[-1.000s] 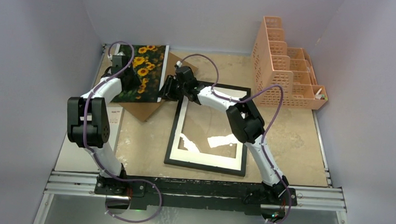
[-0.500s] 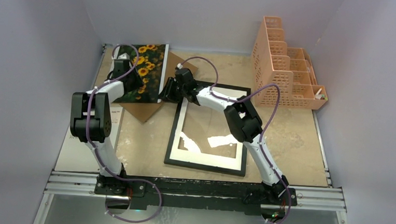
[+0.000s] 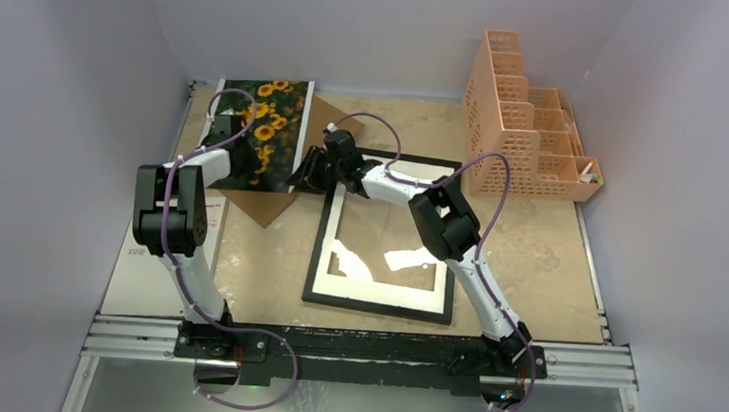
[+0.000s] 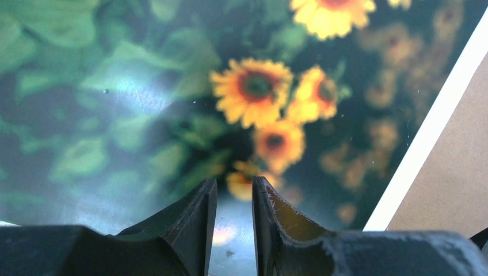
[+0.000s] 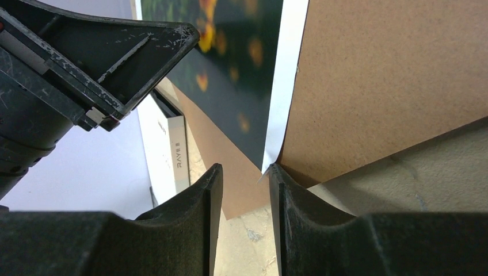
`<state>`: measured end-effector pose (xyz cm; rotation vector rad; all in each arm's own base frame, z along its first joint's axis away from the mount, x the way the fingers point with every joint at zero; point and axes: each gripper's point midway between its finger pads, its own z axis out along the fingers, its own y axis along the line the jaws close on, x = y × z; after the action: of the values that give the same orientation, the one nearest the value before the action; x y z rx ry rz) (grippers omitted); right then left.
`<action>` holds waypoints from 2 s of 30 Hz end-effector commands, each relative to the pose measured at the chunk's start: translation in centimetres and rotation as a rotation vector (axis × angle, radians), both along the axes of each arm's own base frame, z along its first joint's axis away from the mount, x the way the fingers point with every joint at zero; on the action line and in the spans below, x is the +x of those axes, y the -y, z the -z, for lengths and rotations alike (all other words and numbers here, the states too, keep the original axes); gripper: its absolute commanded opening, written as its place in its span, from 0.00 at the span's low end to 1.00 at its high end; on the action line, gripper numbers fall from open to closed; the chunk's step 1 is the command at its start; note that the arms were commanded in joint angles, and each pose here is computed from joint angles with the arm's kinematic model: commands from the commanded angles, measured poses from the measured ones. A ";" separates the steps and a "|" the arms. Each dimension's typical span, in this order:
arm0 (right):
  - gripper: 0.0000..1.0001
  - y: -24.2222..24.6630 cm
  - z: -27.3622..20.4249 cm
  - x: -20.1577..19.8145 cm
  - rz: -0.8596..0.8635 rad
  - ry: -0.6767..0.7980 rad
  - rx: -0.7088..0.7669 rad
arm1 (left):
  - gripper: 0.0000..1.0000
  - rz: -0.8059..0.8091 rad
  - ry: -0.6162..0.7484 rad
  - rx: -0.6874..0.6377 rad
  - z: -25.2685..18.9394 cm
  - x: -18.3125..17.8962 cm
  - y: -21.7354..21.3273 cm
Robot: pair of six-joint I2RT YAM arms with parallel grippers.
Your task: Put the photo into the frame
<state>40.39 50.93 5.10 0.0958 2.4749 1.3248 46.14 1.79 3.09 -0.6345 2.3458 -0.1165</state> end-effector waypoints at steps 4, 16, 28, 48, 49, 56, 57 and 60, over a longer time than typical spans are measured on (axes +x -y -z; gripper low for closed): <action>0.38 -1.0 -1.0 -0.3 0.013 -0.052 0.094 | 0.31 -0.043 -0.106 -0.031 2.8 -2.4 -0.1; 0.33 1.8 -0.1 1.0 0.174 -0.060 -0.067 | 0.31 -0.060 -0.094 -0.036 1.8 -2.5 -0.2; 0.03 2.3 0.3 1.1 0.156 -0.024 -0.133 | 0.29 -0.074 -0.195 -0.155 2.6 -5.1 1.8; 0.00 4.3 -4.9 -1.4 0.055 0.107 -0.111 | 0.42 -0.015 -0.103 -0.116 -2.6 -4.6 1.6; 0.00 3.7 -4.9 -1.6 0.028 0.102 -0.091 | 0.42 -0.014 -0.098 -0.114 -2.7 -4.5 1.6; 0.33 1.7 -4.4 -0.5 0.014 0.082 -0.040 | 0.42 -0.021 -0.088 -0.081 -3.3 -3.9 0.9; 0.33 1.4 -4.2 -0.6 0.007 0.067 -0.028 | 0.42 -0.019 -0.089 -0.080 -3.3 -3.9 0.9; 0.28 0.6 -3.8 -0.5 -0.004 0.042 -0.006 | 0.42 -0.019 -0.093 -0.080 -3.3 -3.8 0.9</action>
<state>39.48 48.54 6.95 0.0733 2.4837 1.1853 41.24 0.47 4.22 -0.7655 2.4807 -0.1908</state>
